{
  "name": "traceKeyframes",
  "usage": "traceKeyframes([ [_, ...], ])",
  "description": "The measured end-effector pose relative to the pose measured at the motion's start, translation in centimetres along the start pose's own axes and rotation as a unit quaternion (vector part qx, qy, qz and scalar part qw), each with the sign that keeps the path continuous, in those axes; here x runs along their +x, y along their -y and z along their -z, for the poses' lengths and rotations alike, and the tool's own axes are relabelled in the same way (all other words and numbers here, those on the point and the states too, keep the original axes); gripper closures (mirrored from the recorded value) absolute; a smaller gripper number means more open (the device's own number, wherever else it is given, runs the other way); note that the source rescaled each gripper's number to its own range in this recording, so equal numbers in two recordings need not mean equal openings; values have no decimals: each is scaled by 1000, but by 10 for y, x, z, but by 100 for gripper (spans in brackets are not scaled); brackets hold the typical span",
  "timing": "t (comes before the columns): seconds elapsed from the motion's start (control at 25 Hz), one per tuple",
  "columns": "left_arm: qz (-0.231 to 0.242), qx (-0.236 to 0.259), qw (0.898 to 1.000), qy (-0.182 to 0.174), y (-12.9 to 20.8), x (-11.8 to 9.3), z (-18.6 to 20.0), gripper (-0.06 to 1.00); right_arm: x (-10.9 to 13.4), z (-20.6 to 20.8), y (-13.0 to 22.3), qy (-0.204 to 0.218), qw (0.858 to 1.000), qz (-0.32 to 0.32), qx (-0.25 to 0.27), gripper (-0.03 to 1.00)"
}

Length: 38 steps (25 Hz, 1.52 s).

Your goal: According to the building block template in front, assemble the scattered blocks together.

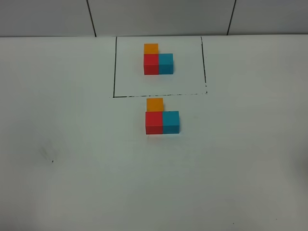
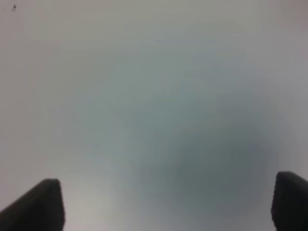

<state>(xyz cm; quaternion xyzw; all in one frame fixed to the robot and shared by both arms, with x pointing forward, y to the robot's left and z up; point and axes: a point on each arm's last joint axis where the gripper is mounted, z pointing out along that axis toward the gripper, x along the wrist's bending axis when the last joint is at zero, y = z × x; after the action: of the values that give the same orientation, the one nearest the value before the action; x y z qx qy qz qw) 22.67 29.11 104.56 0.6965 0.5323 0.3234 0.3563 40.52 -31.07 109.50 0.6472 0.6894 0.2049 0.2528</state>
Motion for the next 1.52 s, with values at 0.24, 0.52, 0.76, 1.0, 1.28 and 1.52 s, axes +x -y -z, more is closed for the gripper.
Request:
traceKeyframes([
  [0.24, 0, 0, 1000, 0, 0, 0, 0, 7, 7, 38, 48, 6, 998, -26, -54, 22],
  [0.52, 0, 0, 1000, 0, 0, 0, 0, 7, 15, 64, 95, -7, 996, -22, -85, 21],
  [0.76, 0, 0, 1000, 0, 0, 0, 0, 7, 18, 72, 127, -3, 990, -22, -137, 21],
  [1.0, 0, 0, 1000, 0, 0, 0, 0, 7, 23, 68, 155, -10, 982, -26, -185, 21],
  [1.28, 0, 0, 1000, 0, 0, 0, 0, 7, 24, 72, 160, -22, 978, -16, -209, 23],
  [1.52, 0, 0, 1000, 0, 0, 0, 0, 7, 24, 72, 160, -22, 978, -16, -209, 23],
])
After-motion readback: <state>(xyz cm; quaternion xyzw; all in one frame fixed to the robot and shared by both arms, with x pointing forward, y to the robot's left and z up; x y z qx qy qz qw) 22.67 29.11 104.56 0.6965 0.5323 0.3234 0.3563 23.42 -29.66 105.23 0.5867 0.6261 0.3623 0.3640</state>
